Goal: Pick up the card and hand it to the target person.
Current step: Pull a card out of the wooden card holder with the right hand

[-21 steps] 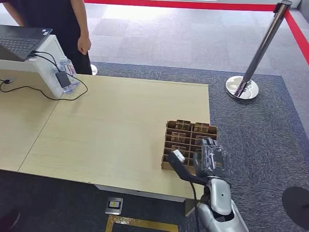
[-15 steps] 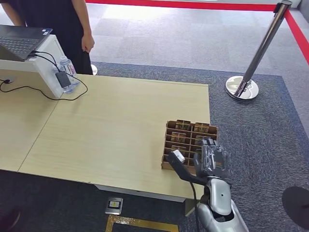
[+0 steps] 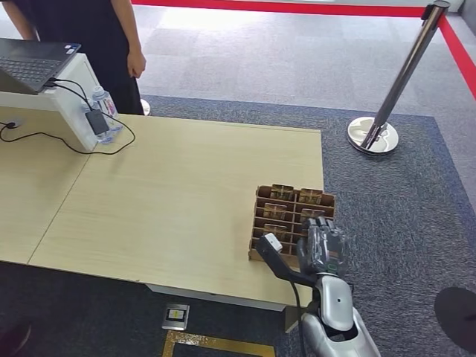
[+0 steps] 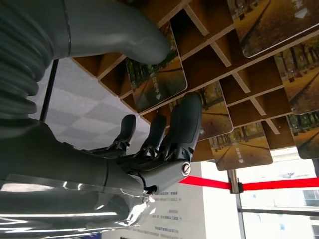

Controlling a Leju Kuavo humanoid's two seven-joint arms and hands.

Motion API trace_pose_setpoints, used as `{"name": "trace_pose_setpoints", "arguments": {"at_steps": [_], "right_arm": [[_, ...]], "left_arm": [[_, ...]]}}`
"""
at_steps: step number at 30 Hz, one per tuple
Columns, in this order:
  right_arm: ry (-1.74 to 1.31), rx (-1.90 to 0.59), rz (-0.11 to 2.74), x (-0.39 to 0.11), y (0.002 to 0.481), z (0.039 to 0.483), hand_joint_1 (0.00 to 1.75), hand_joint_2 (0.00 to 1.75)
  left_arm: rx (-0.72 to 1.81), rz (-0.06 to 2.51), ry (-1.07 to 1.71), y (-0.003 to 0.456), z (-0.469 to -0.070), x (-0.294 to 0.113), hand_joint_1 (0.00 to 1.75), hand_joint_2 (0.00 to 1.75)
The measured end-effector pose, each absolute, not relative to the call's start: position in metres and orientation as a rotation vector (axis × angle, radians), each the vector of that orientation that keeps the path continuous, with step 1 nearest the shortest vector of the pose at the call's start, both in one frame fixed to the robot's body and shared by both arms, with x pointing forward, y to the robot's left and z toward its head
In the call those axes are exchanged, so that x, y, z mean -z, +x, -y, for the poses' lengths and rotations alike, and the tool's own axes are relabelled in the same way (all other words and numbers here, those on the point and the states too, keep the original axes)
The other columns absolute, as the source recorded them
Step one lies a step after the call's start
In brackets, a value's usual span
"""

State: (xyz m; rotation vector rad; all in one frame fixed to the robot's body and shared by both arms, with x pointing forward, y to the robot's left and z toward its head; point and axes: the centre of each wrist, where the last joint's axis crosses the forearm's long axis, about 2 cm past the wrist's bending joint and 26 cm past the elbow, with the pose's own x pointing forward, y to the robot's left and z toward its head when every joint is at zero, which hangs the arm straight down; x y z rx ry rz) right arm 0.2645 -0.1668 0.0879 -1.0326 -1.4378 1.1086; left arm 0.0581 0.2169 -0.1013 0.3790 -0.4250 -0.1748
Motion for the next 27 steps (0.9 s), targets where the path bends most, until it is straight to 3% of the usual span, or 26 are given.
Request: {"name": "trace_pose_setpoints", "arguments": {"at_steps": [8, 16, 27], "right_arm": [[-1.032, -1.124, 1.416, -0.0854, 0.2668, 0.1665, 0.86, 1.75], [-1.043, -1.125, 1.415, -0.0866, 0.2719, 0.1666, 1.23, 1.75], [-1.051, -1.118, 1.419, -0.087, 0.2717, 0.1649, 1.28, 1.75]], "left_arm": [[0.18, 0.426, 0.378, 0.0582, -0.2169, 0.1013, 0.0, 1.75], [0.179, 0.426, 0.378, 0.0582, -0.2169, 0.1013, 0.0, 1.75], [0.178, 0.426, 0.379, 0.0584, -0.2169, 0.1013, 0.0, 1.75]]}}
